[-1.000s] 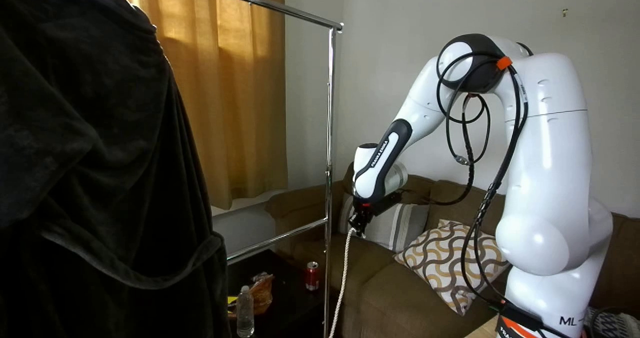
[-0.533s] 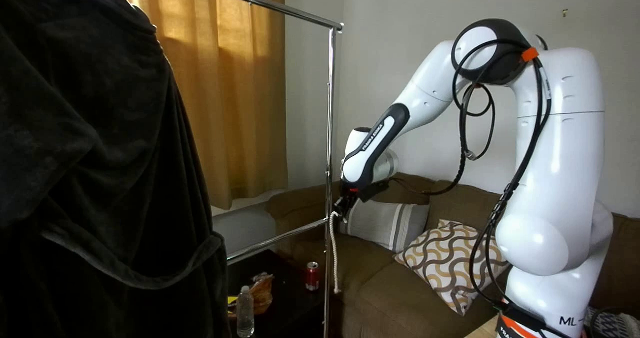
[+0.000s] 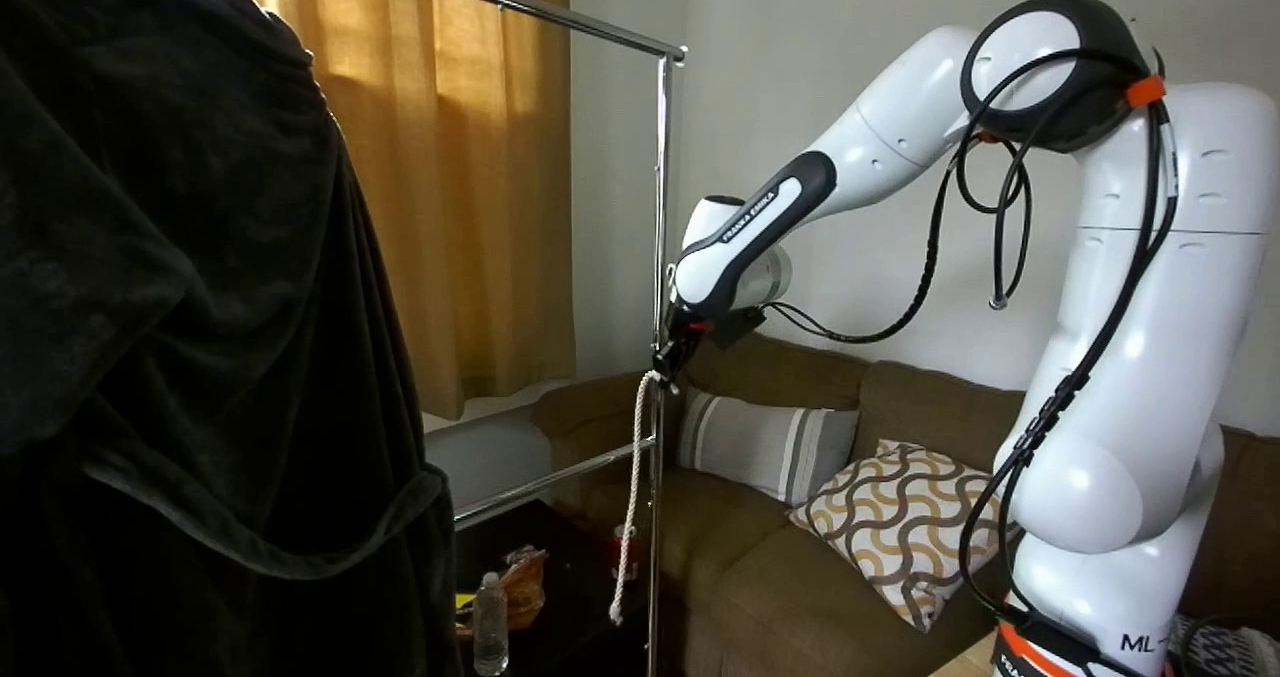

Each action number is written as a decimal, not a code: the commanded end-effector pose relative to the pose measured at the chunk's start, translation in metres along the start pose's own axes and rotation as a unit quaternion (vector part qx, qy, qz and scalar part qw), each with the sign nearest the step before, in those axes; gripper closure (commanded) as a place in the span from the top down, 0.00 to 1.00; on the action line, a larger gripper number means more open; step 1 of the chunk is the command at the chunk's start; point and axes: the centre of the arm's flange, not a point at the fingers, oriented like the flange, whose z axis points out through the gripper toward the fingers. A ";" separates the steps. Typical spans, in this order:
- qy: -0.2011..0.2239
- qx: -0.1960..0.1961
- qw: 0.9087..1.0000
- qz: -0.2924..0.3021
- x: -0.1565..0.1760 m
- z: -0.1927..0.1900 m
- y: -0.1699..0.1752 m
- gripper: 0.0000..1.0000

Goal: Pick up the white rope and hang it on the bottom rail

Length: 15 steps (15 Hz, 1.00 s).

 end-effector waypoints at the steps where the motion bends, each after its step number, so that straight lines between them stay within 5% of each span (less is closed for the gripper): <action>1: 0.029 0.022 0.999 -0.037 0.029 -0.005 -0.002 0.03; 15: 0.127 0.064 0.985 -0.100 0.110 0.106 -0.018 0.03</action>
